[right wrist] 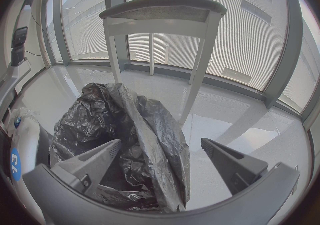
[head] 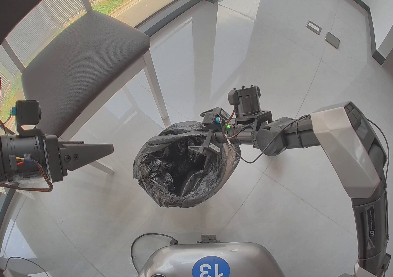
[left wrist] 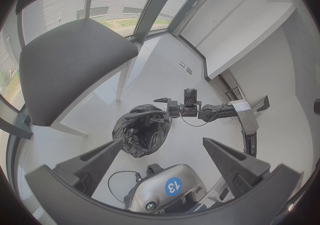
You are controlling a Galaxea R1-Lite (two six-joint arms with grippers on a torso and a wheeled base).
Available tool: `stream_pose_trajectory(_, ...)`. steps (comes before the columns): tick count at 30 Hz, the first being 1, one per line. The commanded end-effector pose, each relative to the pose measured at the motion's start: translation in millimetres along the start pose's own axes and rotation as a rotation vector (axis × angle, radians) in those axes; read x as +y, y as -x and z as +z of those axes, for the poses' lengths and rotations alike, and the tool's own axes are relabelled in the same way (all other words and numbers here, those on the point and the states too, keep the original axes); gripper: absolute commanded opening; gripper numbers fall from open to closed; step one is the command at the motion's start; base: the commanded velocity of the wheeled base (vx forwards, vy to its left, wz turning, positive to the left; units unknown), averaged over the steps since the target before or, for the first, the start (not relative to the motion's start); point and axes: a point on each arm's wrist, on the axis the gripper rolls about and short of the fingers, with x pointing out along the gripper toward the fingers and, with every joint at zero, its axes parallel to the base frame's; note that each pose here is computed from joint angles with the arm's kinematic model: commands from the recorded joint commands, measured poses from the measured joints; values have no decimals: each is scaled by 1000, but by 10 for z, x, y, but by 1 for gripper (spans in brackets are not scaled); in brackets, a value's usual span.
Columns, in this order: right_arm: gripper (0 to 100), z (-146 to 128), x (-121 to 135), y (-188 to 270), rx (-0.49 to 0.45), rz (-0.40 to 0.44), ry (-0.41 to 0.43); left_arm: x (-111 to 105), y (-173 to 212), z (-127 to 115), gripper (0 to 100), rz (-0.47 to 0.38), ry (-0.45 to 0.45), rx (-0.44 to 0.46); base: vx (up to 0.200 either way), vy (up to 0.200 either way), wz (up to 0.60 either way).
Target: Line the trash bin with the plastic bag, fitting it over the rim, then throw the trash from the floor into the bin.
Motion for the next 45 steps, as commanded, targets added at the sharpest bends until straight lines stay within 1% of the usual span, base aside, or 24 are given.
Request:
stream_pose_trajectory(1,0,-63,11,-49,8,4,-3,5,-23,5,100,0,0,1,0,0,0)
stream_pose_trajectory(13,0,-45,-20,-79,-4,-9,3,3,-20,8,100,-1,0,-5,0,0,0)
stream_pose_trajectory(16,0,32,-84,-58,-26,-31,10,5,-18,0,100,-1,0,-3,0,0,0)
stream_pose_trajectory(18,0,113,-197,-30,-52,-63,16,7,-16,-16,100,0,0,1,0,0,0)
stream_pose_trajectory(22,0,155,-332,-18,-45,-102,14,9,-8,-30,100,0,0,3,0,0,0)
stream_pose_trajectory(24,0,67,-321,-52,-20,-92,4,9,-5,-34,100,0,0,3,0,0,0)
stream_pose_trajectory(27,0,-123,-223,-169,32,-50,-21,6,3,-33,100,0,0,0,0,0,0)
stream_pose_trajectory(33,0,-303,-100,-287,81,-3,-40,2,20,-36,100,-1,-2,-5,0,0,0)
stream_pose_trajectory(36,0,-434,-15,-357,119,34,-57,10,16,-66,100,1,1,4,0,0,0)
stream_pose_trajectory(41,0,-485,26,-378,142,54,-64,7,39,-84,100,0,0,1,0,0,0)
stream_pose_trajectory(45,0,-453,10,-343,148,61,-65,12,39,-107,100,1,2,7,0,0,0)
